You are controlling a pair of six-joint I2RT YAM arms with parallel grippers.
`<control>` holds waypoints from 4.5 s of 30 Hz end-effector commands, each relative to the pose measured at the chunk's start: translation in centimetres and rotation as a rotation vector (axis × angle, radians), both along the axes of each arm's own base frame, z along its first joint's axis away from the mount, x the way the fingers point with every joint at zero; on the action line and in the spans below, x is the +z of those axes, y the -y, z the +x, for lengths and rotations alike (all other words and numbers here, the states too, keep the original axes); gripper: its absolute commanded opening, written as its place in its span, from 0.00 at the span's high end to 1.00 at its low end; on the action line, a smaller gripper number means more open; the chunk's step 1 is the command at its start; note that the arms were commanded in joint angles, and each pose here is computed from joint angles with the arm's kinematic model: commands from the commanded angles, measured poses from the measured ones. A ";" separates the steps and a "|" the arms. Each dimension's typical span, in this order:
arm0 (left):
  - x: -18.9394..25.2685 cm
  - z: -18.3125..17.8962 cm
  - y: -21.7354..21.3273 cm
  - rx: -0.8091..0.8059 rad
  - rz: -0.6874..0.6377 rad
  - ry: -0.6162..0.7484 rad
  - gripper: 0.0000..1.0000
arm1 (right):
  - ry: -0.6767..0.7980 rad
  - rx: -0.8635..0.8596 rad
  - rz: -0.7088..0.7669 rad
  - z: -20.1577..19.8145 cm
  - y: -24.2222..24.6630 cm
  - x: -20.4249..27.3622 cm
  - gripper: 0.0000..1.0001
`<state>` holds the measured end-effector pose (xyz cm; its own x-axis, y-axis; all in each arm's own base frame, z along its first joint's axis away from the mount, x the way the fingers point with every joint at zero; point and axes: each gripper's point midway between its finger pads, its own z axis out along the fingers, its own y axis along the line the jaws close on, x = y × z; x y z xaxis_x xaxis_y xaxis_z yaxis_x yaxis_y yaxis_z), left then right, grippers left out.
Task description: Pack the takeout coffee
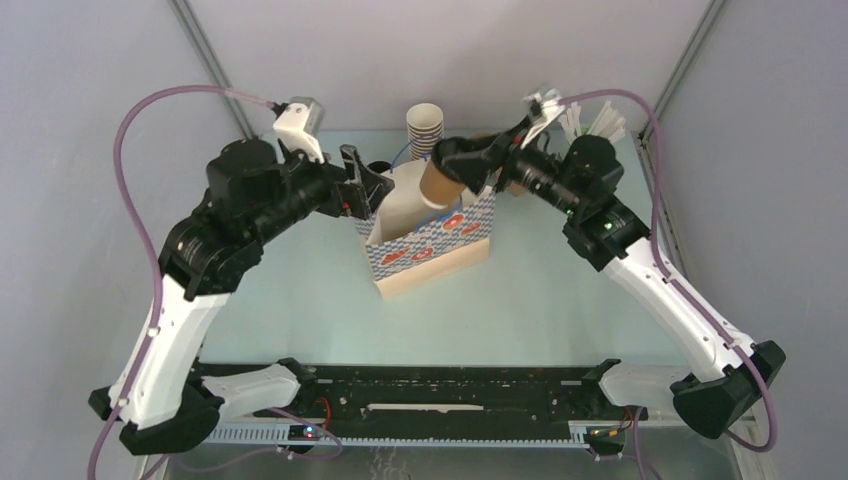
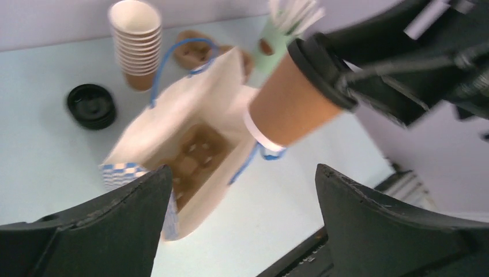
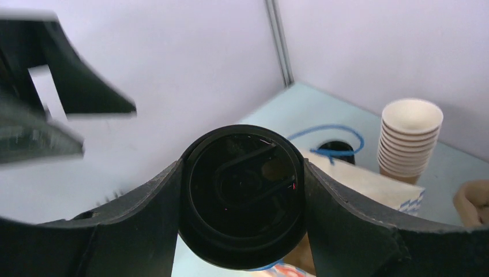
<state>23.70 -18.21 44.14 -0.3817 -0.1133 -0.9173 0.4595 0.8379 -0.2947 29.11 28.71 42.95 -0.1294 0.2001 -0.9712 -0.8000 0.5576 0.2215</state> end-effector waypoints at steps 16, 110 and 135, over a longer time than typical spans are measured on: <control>6.1 -1.6 7.1 -0.557 -0.669 0.043 0.00 | -0.312 0.225 0.685 -1.1 1.4 12.5 0.50; 1.2 -3.7 7.6 -0.713 -0.610 -0.200 0.71 | -0.569 0.401 0.324 -5.1 2.7 6.0 0.00; 0.9 -4.2 7.5 -0.727 -0.602 -0.208 0.72 | -0.601 0.532 0.329 -6.2 2.2 5.8 0.07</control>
